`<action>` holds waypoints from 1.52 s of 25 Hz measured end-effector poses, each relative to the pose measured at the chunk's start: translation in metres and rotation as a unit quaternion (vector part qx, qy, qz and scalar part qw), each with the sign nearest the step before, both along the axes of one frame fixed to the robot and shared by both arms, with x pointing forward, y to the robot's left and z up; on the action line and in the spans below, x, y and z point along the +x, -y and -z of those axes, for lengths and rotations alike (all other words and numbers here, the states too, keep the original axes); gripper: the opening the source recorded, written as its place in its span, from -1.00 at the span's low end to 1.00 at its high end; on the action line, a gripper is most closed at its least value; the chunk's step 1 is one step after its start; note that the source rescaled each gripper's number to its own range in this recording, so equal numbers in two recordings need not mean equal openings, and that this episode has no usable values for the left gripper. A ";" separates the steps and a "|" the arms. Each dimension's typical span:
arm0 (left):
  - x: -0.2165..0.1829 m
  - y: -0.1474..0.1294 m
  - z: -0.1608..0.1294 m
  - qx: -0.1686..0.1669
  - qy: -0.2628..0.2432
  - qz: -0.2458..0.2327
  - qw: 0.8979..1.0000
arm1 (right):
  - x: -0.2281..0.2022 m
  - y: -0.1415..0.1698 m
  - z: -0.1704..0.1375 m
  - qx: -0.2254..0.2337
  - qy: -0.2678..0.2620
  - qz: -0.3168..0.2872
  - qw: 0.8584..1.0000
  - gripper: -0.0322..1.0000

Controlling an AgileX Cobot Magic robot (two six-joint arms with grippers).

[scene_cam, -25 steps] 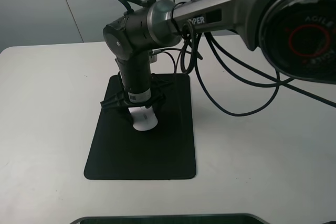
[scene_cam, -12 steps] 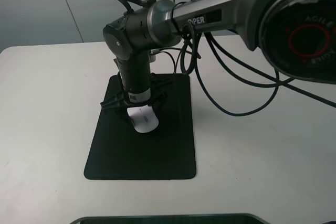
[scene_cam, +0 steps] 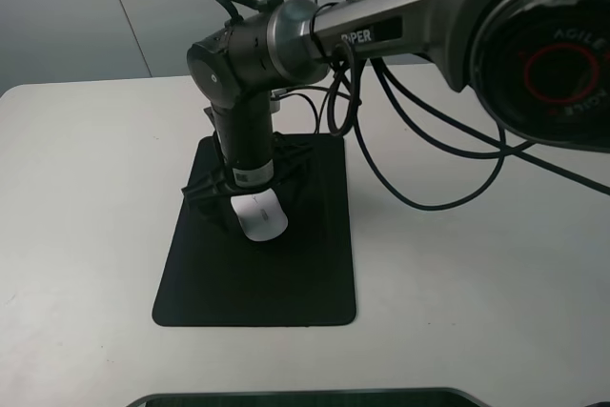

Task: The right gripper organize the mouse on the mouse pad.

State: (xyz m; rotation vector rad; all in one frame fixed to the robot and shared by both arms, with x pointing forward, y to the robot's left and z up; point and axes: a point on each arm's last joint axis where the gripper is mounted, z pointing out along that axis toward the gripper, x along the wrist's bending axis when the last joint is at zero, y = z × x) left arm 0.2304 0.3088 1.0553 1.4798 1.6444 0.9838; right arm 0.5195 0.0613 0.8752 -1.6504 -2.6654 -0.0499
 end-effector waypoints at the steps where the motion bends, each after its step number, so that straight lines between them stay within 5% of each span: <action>1: 0.000 0.000 0.000 0.000 0.000 0.000 1.000 | 0.000 -0.001 -0.001 0.002 -0.001 -0.003 1.000 0.97; 5: 0.000 0.000 0.000 0.000 0.000 0.000 1.000 | 0.001 0.000 -0.025 0.016 0.017 -0.015 1.000 0.98; 12: 0.000 0.000 0.000 0.000 0.000 0.000 1.000 | -0.001 0.017 -0.115 0.049 0.088 -0.041 0.994 0.98; 22: 0.000 0.000 0.000 0.000 0.000 0.000 1.000 | -0.005 0.091 -0.231 0.093 0.173 -0.028 0.980 0.98; 38: 0.000 0.000 0.000 0.000 0.000 0.000 1.000 | -0.062 0.261 -0.248 0.075 0.225 0.113 0.965 0.98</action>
